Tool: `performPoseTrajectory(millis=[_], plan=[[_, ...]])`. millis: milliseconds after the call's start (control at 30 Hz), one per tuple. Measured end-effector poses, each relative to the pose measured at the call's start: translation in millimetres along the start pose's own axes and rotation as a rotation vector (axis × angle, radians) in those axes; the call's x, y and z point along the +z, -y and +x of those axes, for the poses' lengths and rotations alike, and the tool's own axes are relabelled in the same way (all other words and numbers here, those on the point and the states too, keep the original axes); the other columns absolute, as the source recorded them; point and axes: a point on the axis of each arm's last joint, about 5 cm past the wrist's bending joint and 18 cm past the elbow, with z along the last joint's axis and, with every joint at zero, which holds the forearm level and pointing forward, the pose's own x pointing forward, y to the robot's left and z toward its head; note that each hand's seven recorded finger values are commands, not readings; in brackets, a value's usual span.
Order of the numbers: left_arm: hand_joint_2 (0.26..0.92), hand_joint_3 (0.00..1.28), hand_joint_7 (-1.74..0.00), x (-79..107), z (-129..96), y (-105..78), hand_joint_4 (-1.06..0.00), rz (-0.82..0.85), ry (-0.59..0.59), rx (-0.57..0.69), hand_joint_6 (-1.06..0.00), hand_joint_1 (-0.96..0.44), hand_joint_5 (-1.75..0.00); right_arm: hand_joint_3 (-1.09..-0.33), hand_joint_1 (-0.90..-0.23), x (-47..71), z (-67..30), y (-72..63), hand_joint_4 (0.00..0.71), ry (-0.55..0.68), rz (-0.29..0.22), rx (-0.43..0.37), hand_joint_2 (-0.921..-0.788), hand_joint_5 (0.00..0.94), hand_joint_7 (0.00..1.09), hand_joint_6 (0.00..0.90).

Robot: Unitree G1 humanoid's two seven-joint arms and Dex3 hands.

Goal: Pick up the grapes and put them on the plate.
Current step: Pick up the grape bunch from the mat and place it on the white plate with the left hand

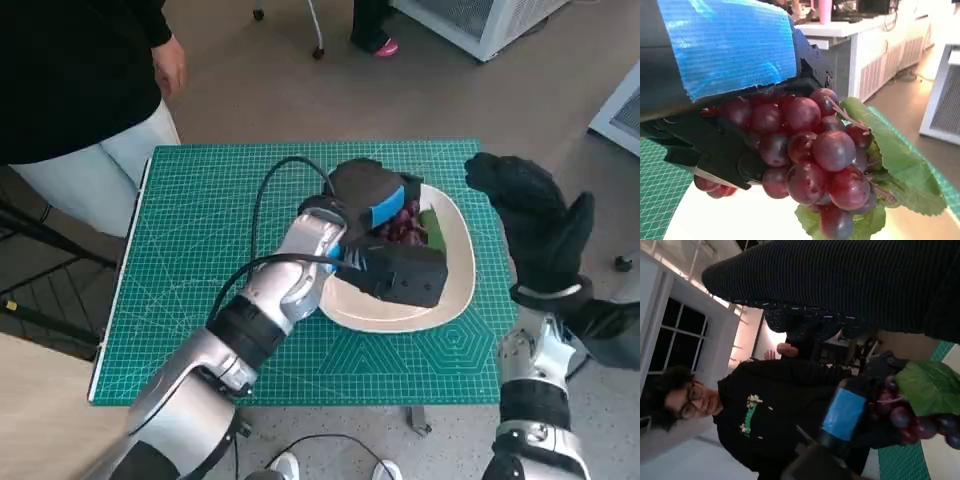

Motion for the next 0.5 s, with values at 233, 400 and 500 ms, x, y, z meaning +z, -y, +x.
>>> performPoseTrajectory(millis=[233, 400, 500], plan=[[0.921, 0.23, -1.11, -1.9, 1.9, 8.3, -0.43, 0.01, -0.011, -0.035, -0.55, 0.0, -1.57, -0.505, -0.389, 0.0, -1.1, -0.3, 0.565, -0.002, -0.002, -0.006, -0.921, 0.0, 0.0, 0.512], [0.921, 0.24, -1.2, -3.5, 1.8, 10.3, -0.45, 0.011, -0.013, -0.045, -0.5, 0.0, -1.51, -0.51, -0.388, 0.0, -0.9, -0.4, 0.562, -0.003, -0.003, -0.009, -0.921, 0.0, 0.0, 0.509], [0.921, 0.24, -1.21, -3.7, 1.8, 10.3, -0.45, 0.01, -0.013, -0.041, -0.49, 0.0, -1.51, -0.511, -0.389, 0.0, -0.7, -0.6, 0.561, -0.003, -0.003, -0.009, -0.921, 0.0, 0.0, 0.508]])
